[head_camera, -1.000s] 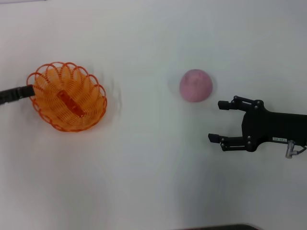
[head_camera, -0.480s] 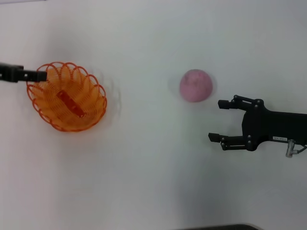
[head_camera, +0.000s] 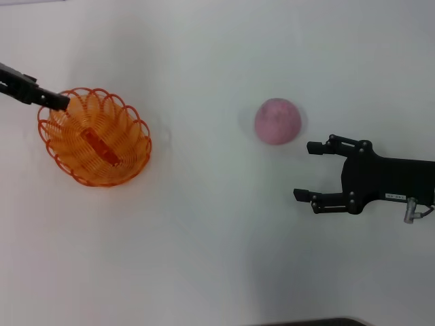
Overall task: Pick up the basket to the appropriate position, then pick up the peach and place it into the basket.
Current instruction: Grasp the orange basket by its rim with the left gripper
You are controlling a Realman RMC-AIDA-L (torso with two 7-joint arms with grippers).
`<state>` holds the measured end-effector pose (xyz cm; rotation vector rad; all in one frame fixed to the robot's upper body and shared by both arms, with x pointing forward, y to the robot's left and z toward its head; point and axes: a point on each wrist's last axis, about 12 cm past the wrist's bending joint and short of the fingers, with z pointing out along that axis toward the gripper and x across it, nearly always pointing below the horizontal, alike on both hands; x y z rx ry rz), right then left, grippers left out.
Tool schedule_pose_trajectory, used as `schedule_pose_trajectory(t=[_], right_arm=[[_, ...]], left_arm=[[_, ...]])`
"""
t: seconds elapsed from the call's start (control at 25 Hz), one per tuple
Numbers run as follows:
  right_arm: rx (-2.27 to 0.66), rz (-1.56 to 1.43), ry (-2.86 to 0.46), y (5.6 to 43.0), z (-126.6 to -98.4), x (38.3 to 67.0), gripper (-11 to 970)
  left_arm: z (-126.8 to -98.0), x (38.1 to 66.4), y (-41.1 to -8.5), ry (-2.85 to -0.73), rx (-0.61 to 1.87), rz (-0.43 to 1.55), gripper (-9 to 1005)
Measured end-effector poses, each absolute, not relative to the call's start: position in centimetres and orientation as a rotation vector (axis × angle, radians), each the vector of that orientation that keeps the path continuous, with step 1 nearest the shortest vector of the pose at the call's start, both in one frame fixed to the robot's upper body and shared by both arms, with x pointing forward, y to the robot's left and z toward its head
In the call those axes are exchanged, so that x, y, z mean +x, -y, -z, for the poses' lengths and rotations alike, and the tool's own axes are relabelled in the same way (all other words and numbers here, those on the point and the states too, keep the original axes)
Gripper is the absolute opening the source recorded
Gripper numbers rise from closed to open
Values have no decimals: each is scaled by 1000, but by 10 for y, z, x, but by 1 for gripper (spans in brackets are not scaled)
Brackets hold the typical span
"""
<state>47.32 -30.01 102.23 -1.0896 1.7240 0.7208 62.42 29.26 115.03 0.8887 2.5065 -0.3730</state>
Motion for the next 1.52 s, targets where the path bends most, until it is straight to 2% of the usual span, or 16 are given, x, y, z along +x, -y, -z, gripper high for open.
schedule_pose_trajectory(t=[0.48,0.68,0.88,1.52], right_arm=[[-1090,-719,-1720,300,-1023,474,928],[-1096,-722,-1714,298,-1024,476,928],[-1099,-726,-1711,297,-1024,477,928],[-1098,-730,-1709,295,-1024,477,928]], left_arm=[[-1152,637,-269,-2549,1069,241,844],[-1141,642,-256,-2551,1136,151,844],[-1131,645,-247,-2557,1174,129,840],[-1130,648,-240,-2535,1192,104,822]])
